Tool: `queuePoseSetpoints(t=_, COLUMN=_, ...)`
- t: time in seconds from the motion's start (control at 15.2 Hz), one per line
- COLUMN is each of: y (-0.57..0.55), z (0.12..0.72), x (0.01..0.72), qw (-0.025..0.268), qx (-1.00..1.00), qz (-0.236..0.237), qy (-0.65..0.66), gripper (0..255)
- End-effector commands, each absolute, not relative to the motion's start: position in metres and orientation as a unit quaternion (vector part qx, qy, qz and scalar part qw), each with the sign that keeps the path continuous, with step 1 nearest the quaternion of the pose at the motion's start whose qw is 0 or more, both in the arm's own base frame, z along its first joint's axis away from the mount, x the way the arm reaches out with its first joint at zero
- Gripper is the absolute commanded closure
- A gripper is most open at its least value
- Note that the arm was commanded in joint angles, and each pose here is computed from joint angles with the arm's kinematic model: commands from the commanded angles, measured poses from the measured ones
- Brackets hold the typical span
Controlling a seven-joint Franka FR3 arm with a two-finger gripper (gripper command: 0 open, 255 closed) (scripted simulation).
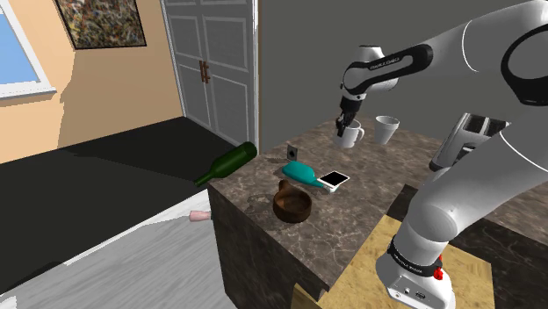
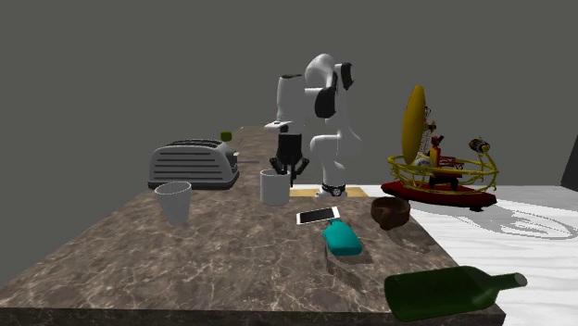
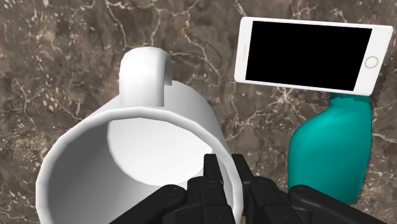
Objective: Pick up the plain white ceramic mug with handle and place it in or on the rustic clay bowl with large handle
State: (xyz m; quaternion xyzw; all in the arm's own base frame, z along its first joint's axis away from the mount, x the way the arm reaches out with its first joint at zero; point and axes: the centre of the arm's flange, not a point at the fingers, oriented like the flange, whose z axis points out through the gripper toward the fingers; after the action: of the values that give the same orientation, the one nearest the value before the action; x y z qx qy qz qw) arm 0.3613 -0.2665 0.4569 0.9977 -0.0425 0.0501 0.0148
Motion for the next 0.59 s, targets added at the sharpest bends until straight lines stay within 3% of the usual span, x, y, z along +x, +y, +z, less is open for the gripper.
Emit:
queuePoseSetpoints(t=0.0, y=-0.267, z=0.468, x=0.361, qw=0.015, qx=0.998, qz=0.050, qy=-0.042, gripper=255)
queuePoseSetpoints(t=0.53, y=-0.267, z=0.510, x=0.361, qw=0.015, qx=0.998, qz=0.050, qy=-0.042, gripper=255)
